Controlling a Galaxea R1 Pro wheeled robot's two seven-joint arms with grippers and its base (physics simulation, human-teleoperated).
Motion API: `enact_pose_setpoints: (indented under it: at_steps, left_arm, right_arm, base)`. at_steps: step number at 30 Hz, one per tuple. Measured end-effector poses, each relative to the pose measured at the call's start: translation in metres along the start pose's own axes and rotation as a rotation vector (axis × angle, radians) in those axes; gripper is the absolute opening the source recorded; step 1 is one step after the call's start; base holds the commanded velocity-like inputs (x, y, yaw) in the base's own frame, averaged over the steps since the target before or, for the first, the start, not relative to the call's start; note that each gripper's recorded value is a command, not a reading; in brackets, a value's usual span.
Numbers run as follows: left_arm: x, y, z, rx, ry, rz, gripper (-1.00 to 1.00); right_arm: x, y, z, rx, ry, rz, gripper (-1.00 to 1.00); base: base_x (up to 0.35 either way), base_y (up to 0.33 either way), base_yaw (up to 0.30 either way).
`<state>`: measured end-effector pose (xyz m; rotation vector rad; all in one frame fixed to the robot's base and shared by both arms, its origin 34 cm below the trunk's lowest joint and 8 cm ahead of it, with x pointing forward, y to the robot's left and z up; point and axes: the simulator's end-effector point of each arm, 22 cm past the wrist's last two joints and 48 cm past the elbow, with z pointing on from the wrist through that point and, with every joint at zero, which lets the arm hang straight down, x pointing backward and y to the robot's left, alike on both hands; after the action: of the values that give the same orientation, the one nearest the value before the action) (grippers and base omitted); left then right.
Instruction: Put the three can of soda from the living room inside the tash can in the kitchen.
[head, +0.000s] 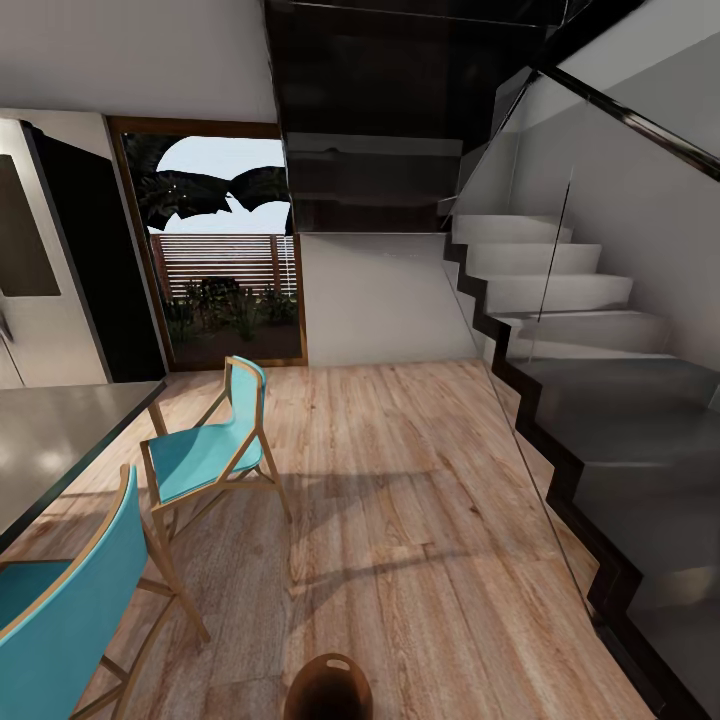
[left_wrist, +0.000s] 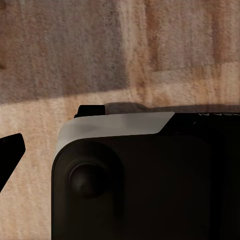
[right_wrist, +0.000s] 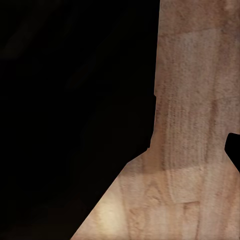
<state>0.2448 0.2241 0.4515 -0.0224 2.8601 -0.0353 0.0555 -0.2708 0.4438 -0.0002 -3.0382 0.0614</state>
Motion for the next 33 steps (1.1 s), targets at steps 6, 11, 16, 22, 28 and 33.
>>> enact_pose_setpoints:
  at_steps: [6,11,16,22,28,33]
  left_arm:
    - [0.0000,0.0000,0.0000,0.000,0.000,0.000,1.00]
    - [0.0000,0.0000,0.0000,0.000,0.000,0.000,1.00]
    - [0.0000,0.0000,0.0000,0.000,0.000,0.000,1.00]
    - [0.0000,0.0000,0.0000,0.000,0.000,0.000,1.00]
    - [0.0000,0.0000,0.0000,0.000,0.000,0.000,1.00]
    - [0.0000,0.0000,0.0000,0.000,0.000,0.000,1.00]
  right_arm:
    - [0.0000,0.0000,0.0000,0.000,0.000,0.000,1.00]
    - [0.0000,0.0000,0.0000,0.000,0.000,0.000,1.00]
    - [0.0000,0.0000,0.0000,0.000,0.000,0.000,1.00]
    - [0.0000,0.0000,0.0000,0.000,0.000,0.000,1.00]
    - [0.0000,0.0000,0.0000,0.000,0.000,0.000,1.00]
    - [0.0000,0.0000,0.0000,0.000,0.000,0.000,1.00]
  base:
    - [0.000,0.000,0.000]
    - [0.000,0.000,0.000]
    - [0.000,0.000,0.000]
    - [0.000,0.000,0.000]
    - [0.000,0.000,0.000]
    - [0.000,0.000,0.000]
